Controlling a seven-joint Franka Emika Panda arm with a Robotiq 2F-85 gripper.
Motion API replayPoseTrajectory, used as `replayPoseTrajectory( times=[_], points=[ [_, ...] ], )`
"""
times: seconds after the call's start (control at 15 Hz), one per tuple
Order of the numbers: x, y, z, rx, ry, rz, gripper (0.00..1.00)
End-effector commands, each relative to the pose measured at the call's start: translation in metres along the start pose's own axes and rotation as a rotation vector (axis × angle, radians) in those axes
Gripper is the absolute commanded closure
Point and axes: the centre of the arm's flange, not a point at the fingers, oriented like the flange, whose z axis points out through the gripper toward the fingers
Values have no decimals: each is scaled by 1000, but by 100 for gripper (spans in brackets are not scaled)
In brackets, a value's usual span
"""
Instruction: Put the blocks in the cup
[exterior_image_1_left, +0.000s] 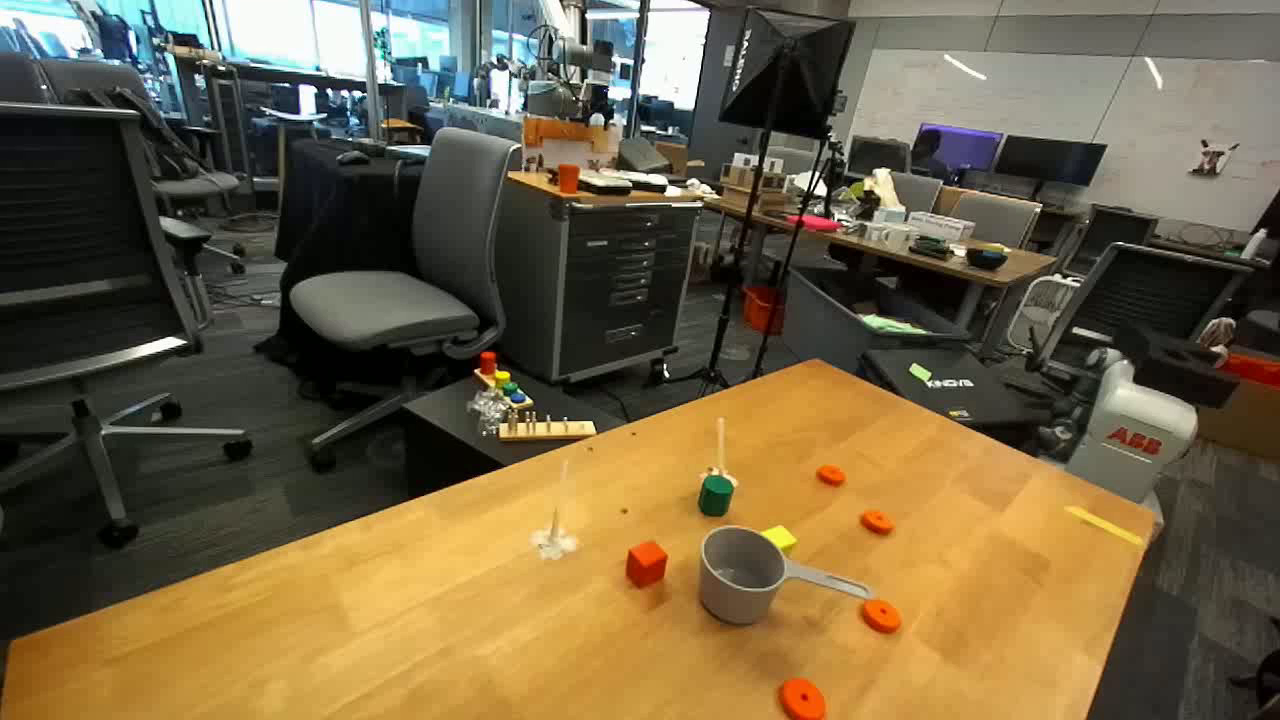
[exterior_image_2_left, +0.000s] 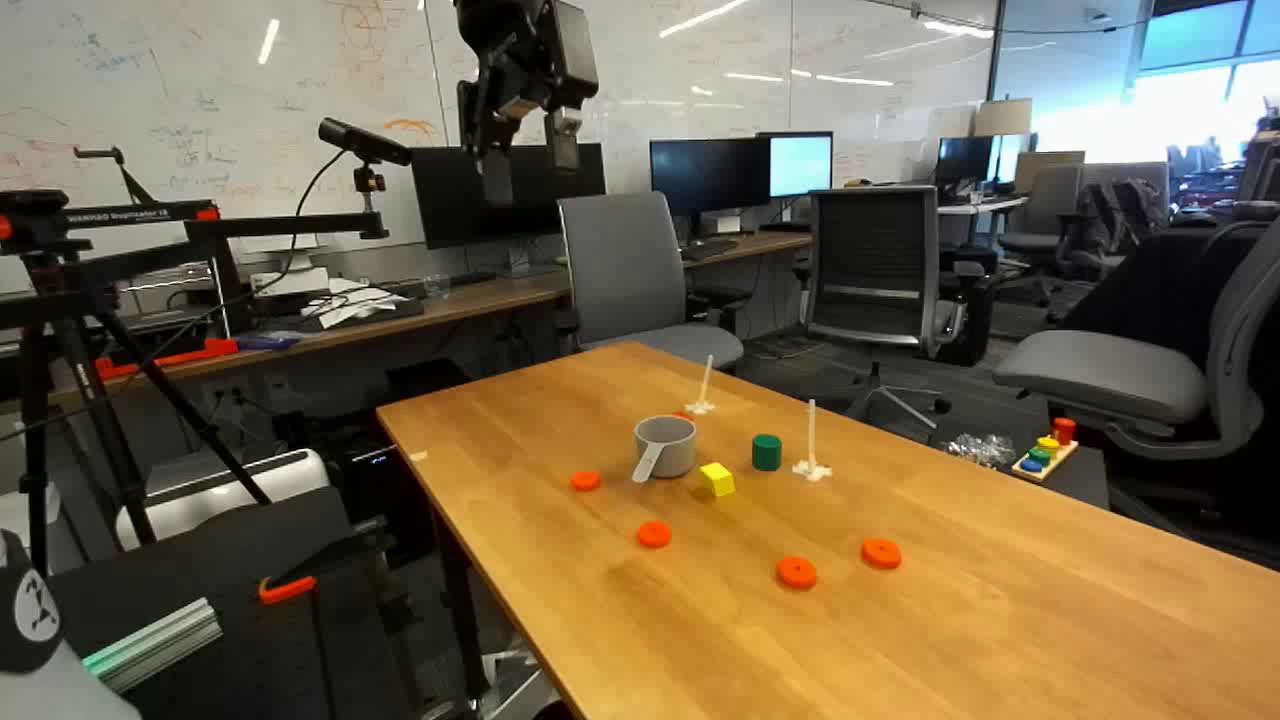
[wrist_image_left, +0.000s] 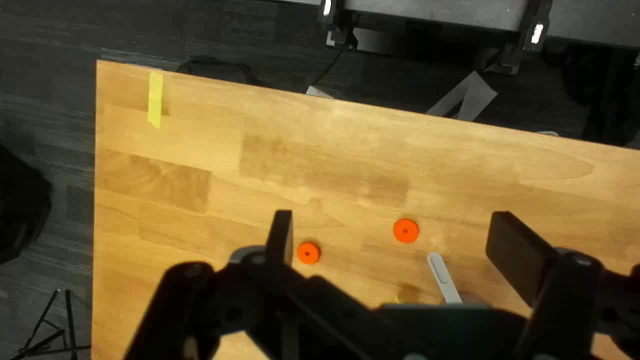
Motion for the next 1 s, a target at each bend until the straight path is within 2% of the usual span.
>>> replayPoseTrajectory(
  times=[0.0, 0.4, 0.47, 0.53, 0.73, 0.87, 0.93],
  points=[
    [0, 0, -1, 0, 4, 0, 0],
    [1, 1, -6, 0, 13, 2, 0],
    [1, 0, -5, -16, 18, -27, 0],
    [11, 0, -7, -39, 20, -52, 0],
    [66, 5, -21, -38, 33, -60, 0],
    [106, 3, -30, -18, 53, -63, 0],
    [124, 3, -34, 22, 63, -68, 0]
  ],
)
